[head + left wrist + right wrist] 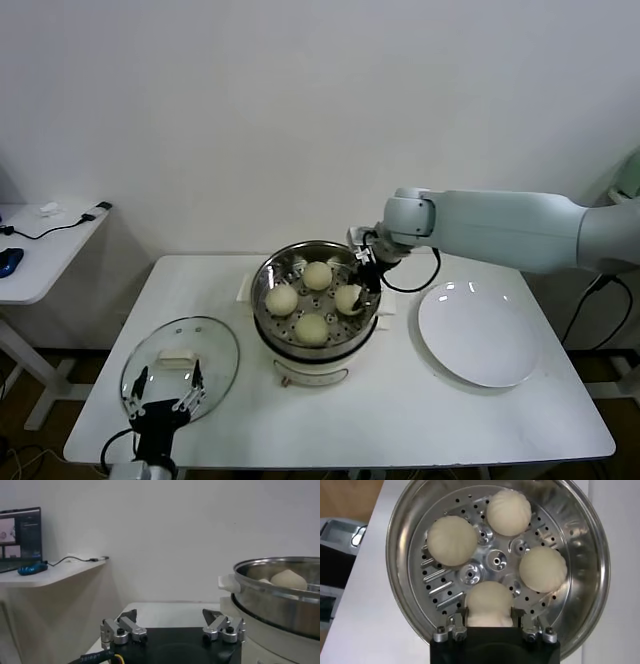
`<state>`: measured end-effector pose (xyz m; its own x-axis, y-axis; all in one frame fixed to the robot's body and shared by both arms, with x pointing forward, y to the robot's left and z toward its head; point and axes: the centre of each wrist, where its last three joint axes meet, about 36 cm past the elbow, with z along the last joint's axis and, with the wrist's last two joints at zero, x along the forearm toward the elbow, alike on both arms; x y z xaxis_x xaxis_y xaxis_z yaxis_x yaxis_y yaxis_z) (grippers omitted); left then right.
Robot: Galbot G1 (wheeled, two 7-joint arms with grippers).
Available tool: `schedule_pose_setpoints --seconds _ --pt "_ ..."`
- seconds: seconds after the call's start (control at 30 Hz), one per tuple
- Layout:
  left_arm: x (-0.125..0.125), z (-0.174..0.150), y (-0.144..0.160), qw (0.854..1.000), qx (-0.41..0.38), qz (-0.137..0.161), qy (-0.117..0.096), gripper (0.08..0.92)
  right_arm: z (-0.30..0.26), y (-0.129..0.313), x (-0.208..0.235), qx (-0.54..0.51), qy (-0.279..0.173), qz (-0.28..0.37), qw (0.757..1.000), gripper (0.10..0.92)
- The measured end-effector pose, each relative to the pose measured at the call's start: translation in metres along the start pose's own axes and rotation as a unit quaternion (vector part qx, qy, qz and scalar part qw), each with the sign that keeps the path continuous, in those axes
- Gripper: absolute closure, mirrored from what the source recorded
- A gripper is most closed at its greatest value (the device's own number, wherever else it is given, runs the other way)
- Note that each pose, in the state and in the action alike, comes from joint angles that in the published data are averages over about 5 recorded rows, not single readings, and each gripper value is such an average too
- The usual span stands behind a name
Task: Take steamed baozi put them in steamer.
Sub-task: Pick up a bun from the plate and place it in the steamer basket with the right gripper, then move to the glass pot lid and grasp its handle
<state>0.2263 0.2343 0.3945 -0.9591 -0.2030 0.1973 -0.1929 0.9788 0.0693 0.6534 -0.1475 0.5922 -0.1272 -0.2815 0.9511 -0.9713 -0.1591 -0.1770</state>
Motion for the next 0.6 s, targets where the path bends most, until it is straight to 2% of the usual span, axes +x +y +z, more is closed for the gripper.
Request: schedule_pose_setpoints --seconds 0.27,0.6 --pt "0.000 0.000 0.001 1.000 0.000 -0.001 0.002 0.177 0.003 -0.002 -0.003 0.002 -0.009 0.003 1.000 0.222" --pt "0.002 -0.006 0.003 1.000 0.002 -0.007 0.006 0.177 0.009 -0.005 0.024 0.010 -0.043 -0.007 0.999 0.200"
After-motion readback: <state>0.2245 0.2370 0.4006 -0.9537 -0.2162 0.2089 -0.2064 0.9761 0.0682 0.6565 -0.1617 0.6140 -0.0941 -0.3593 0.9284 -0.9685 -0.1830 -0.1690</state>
